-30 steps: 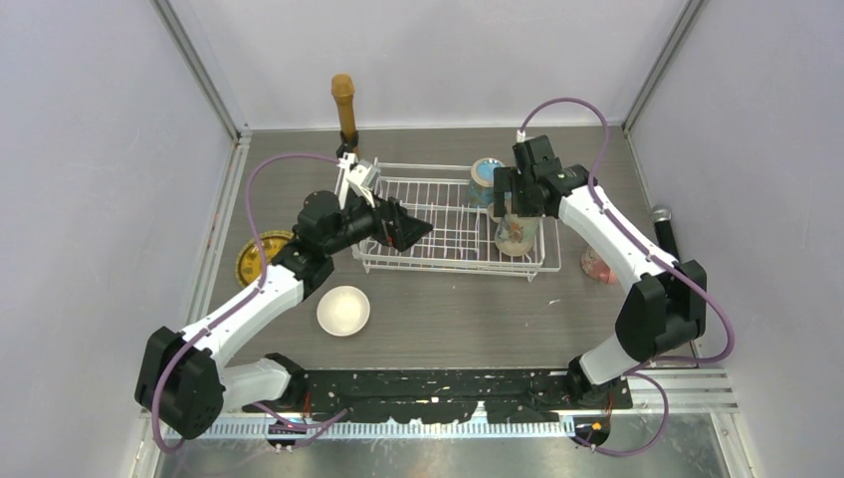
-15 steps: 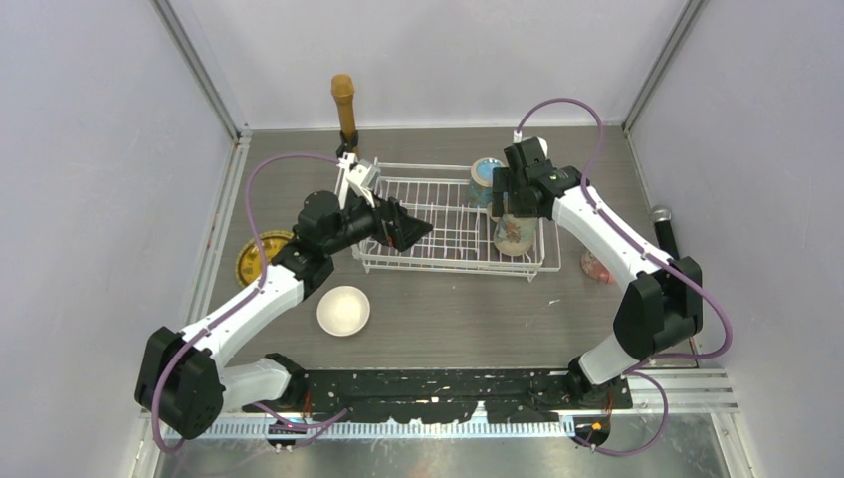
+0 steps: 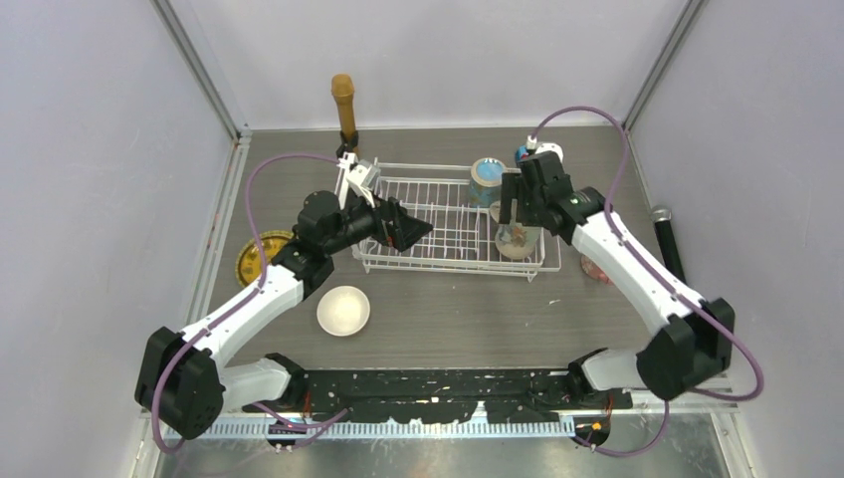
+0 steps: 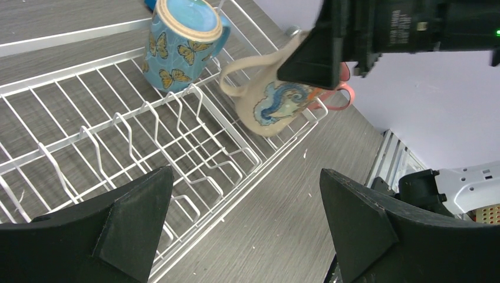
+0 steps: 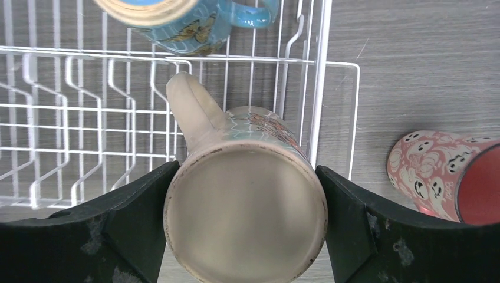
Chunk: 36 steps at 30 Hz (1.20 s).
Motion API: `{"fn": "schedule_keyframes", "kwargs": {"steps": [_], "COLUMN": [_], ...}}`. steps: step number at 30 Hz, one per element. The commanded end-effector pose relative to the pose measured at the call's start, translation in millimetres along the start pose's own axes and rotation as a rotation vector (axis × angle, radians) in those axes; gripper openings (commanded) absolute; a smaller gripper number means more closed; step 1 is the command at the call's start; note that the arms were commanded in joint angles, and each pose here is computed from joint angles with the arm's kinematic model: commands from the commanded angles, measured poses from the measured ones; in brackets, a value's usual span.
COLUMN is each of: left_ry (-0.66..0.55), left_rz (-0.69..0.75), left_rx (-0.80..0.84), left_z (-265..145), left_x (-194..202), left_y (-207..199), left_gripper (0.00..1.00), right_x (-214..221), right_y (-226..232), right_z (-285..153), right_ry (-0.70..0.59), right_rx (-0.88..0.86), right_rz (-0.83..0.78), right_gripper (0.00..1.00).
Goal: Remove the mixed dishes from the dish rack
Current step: Pick up the cup from the dish rack.
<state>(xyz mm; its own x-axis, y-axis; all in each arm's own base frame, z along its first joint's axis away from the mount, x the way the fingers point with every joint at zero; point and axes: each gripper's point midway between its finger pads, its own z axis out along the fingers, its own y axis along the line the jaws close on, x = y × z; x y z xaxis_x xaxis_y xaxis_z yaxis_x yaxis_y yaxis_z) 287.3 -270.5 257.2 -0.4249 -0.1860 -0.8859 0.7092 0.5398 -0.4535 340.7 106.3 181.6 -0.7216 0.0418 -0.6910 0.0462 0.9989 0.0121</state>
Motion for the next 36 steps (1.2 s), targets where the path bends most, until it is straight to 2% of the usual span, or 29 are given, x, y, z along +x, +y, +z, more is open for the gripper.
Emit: {"fn": "schedule_keyframes", "kwargs": {"steps": [1, 8, 15, 24, 29, 32, 36], "left_ry": [-0.053, -0.053, -0.038, 0.027, 0.126, 0.145, 0.200], "left_rz": [0.028, 0.018, 0.073, 0.345, 0.293, 0.306, 0.272], "left_rx": [0.037, 0.056, 0.163, 0.376, 0.296, 0.298, 0.481], "left_z": [0, 2, 5, 16, 43, 51, 47], "left_x": [-21, -24, -31, -38, -21, -13, -4], "left_y": [-13, -17, -35, -59, -28, -18, -37], "left_gripper": [1.00, 1.00, 1.00, 1.00, 0.97, 0.96, 0.89], "right_x": [-70, -83, -86, -80, -76, -75, -72], "right_y": [1, 1, 31, 80, 88, 91, 95], "right_z": [-58, -97, -132, -171, -163, -162, -165], "right_ry": [-0.341, -0.513, -0.572, -0.489, -0.433, -0.421, -0.405], "right_rx": [-0.086, -0.200, -0.446, -0.781, -0.797, -0.803, -0.827], "right_rz": [0.120, 0.205, 0.249, 0.244, 0.233, 0.211, 0.178], "right_gripper": [0.01, 0.01, 0.01, 0.01, 0.01, 0.01, 0.01]}}
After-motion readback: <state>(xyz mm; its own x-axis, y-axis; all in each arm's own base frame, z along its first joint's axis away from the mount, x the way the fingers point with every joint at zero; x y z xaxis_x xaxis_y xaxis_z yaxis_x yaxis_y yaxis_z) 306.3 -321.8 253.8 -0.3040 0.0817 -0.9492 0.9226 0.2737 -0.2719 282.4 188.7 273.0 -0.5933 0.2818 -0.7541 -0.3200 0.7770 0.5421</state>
